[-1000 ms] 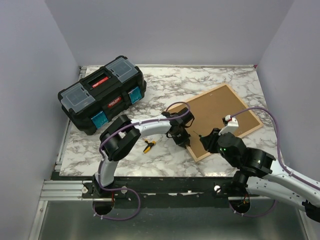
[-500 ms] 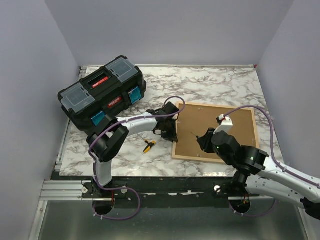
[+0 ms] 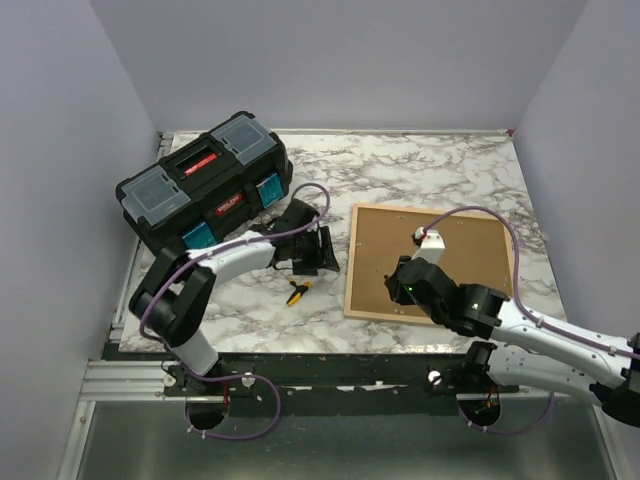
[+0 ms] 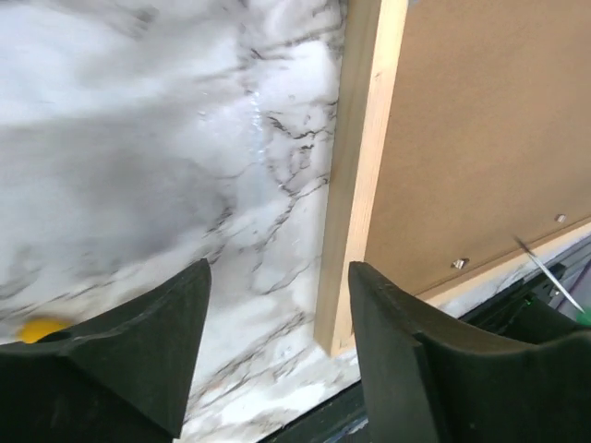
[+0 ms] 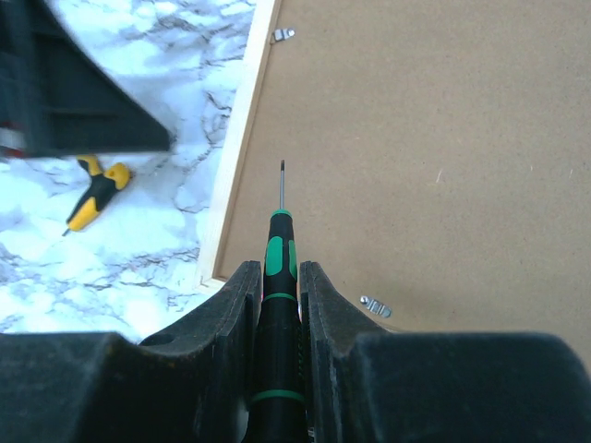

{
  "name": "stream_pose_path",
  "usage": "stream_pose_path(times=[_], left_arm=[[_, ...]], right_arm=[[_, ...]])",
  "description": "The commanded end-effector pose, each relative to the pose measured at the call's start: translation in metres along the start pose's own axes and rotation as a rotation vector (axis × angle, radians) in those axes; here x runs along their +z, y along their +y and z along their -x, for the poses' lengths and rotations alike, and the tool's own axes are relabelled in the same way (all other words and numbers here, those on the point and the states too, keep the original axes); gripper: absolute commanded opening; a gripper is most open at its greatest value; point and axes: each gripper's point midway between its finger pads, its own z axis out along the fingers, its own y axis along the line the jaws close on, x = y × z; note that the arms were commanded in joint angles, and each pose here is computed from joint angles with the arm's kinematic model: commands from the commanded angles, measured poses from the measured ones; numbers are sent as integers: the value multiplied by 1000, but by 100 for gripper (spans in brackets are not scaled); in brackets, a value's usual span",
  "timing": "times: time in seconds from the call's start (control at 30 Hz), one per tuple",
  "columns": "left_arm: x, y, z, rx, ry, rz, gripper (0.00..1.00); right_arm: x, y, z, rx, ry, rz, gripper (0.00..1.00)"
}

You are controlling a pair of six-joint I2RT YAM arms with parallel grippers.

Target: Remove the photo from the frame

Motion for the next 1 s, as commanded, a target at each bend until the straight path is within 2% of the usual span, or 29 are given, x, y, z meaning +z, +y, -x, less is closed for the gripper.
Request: stream_pose_path(times=[0.0, 0.23, 0.37, 0.5, 0.57, 0.97], left_arm=[[-74, -21, 43, 87, -176, -116, 66], [-216, -66, 105, 278, -463, -156, 73], [-262, -78, 124, 405, -608, -127, 76], [-249, -58, 122, 463, -640, -78, 78], [-237, -47, 118, 423, -607, -78, 78], [-238, -47, 114, 438, -594, -96, 78]], right_arm=[[14, 17, 12, -5, -24, -7, 1], [63, 15, 27, -25, 26, -87, 1], [93, 13, 39, -22, 49, -104, 1], [116, 19, 45, -40, 89, -113, 1], [125, 22, 49, -47, 93, -123, 1], [153, 16, 47, -98, 127, -212, 0]])
